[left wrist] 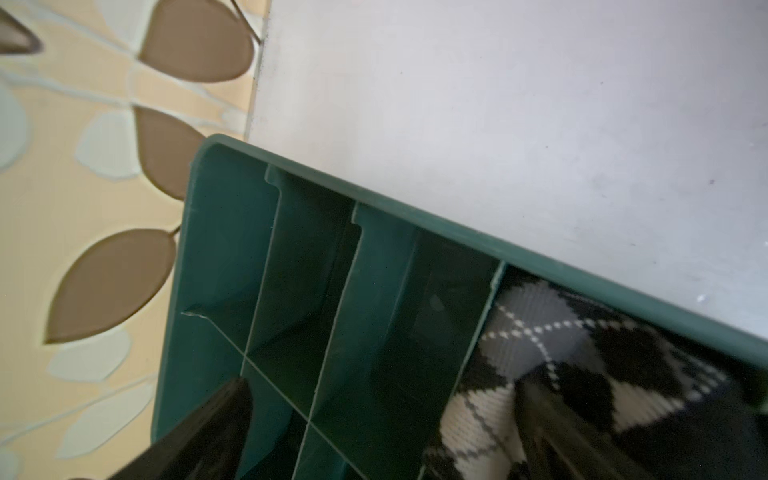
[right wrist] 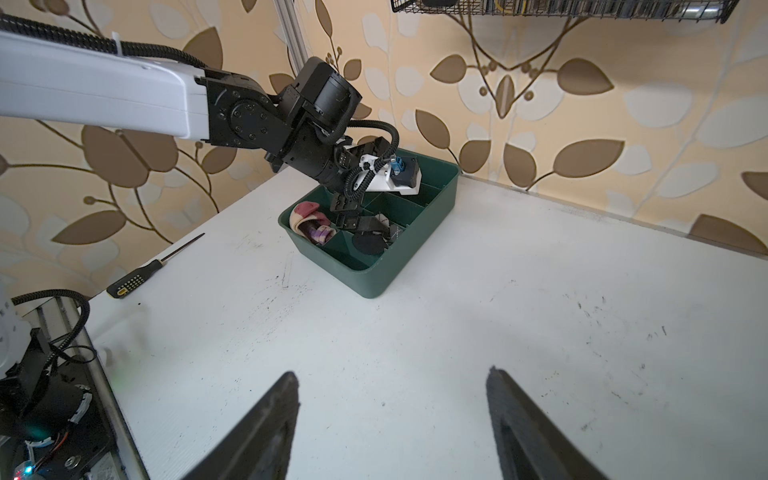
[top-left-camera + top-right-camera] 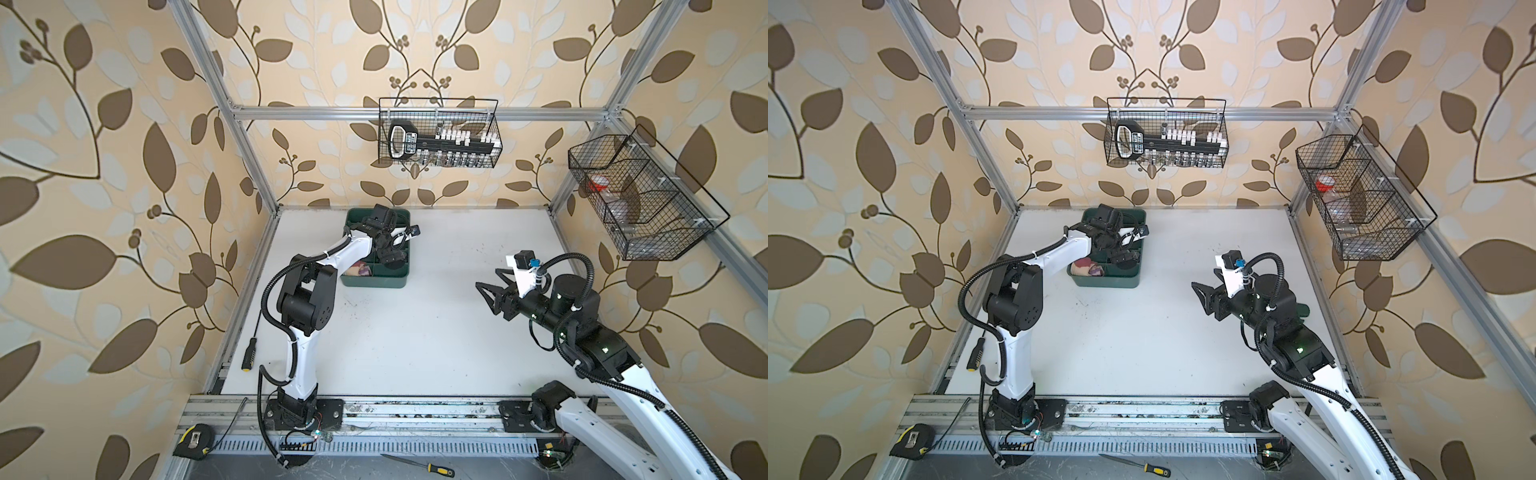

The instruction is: Roll the socks

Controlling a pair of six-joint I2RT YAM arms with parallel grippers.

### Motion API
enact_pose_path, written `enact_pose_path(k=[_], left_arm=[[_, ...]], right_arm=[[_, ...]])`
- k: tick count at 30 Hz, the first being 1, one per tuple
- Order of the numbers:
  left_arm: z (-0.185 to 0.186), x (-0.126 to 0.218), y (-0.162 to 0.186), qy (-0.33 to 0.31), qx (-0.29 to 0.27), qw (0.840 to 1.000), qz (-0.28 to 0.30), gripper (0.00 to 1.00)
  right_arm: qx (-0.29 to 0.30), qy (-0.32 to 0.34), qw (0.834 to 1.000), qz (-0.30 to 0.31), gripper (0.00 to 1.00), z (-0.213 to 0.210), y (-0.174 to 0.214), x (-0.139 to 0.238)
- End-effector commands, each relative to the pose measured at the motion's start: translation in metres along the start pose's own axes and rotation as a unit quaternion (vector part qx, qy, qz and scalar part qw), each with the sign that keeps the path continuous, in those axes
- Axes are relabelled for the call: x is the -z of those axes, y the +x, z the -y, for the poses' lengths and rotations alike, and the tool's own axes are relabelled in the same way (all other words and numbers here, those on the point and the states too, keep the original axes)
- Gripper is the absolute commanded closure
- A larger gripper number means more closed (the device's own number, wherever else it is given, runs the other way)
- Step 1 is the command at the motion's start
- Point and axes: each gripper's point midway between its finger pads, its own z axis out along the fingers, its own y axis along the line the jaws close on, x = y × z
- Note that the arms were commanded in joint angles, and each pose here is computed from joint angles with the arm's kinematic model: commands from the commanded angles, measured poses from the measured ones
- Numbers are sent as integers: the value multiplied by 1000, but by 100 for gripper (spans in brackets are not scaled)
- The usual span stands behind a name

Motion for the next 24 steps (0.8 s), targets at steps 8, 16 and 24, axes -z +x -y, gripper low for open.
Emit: enact_pose_path(k=[8, 16, 24], left_arm=[[-54, 84, -43, -70, 63, 991, 93, 1], [-158, 219, 14, -226, 428, 842, 239, 1], [-84, 281, 213, -428, 605, 663, 106, 1]], right_arm=[[1, 7, 1000, -4, 28, 2, 3, 1], [-46, 167, 983, 62, 28, 72, -1, -9], [-59, 441, 889, 108, 29, 180, 72, 28]])
